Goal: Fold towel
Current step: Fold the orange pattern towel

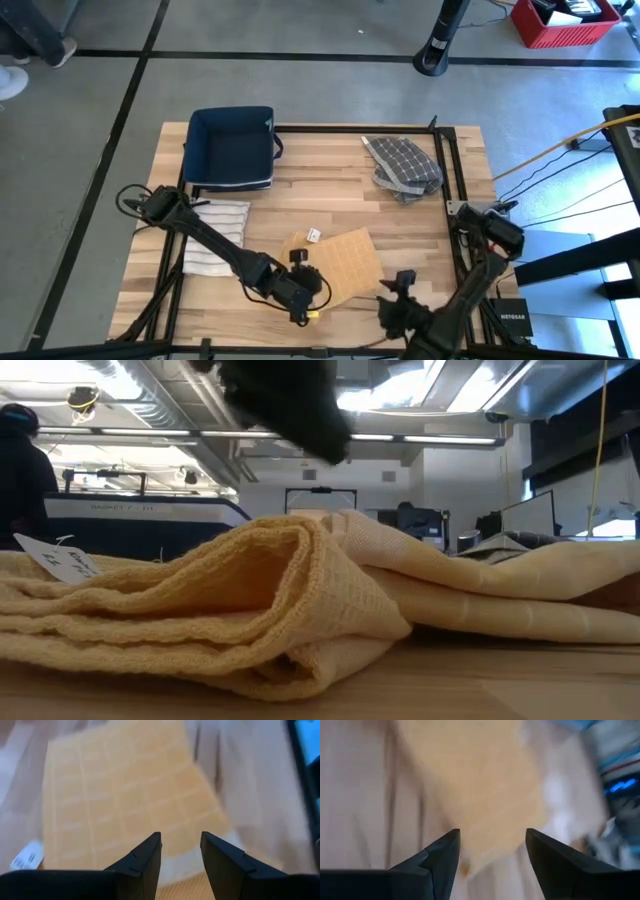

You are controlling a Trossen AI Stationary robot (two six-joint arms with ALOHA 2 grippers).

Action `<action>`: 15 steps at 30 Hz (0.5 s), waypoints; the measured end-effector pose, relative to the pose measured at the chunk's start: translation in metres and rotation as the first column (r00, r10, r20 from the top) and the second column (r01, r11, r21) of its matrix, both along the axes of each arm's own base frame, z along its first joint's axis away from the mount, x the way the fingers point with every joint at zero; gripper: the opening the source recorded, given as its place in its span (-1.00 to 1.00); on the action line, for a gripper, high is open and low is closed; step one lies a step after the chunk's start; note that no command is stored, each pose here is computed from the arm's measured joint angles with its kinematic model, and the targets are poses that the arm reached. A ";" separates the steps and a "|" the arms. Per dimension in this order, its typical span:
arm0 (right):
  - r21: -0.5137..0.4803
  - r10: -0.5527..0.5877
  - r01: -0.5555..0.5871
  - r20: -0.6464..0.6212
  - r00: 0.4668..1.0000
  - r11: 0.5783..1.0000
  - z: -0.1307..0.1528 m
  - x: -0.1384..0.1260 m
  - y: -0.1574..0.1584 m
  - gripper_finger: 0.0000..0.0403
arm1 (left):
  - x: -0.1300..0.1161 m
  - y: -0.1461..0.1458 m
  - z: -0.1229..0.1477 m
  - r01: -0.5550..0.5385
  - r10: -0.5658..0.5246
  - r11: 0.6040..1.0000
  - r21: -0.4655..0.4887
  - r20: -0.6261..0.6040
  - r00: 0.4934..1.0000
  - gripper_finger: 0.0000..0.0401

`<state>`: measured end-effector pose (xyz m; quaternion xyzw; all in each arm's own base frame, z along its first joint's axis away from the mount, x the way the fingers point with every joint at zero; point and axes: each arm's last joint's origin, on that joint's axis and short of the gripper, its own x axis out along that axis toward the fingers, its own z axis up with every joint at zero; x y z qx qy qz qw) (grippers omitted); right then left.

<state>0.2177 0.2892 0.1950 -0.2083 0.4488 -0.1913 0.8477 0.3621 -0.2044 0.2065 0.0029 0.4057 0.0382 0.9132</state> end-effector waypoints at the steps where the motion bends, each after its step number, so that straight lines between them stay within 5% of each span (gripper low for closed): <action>1: -0.021 -0.005 0.007 0.098 0.995 1.000 0.001 -0.003 -0.001 0.13 | 0.002 -0.001 0.002 0.005 -0.005 1.000 -0.001 0.030 1.000 -0.35; 4: -0.023 -0.069 0.080 0.317 0.946 0.997 -0.006 -0.009 -0.011 0.13 | 0.011 -0.002 -0.004 0.034 -0.035 0.999 0.006 0.101 0.994 -0.35; 7: 0.029 -0.165 0.166 0.366 0.916 0.986 -0.032 -0.014 -0.027 0.13 | 0.015 0.004 -0.027 0.036 -0.038 0.998 0.049 0.051 0.998 -0.35; 10: 0.154 -0.242 0.198 0.368 0.898 0.968 -0.064 -0.015 -0.035 0.13 | 0.015 0.010 -0.050 0.013 -0.010 0.997 0.080 -0.044 0.999 -0.35; 15: 0.249 -0.208 0.154 0.209 0.956 0.956 -0.097 -0.014 -0.041 0.13 | 0.011 0.017 -0.068 -0.019 0.039 0.993 0.119 -0.165 0.986 -0.35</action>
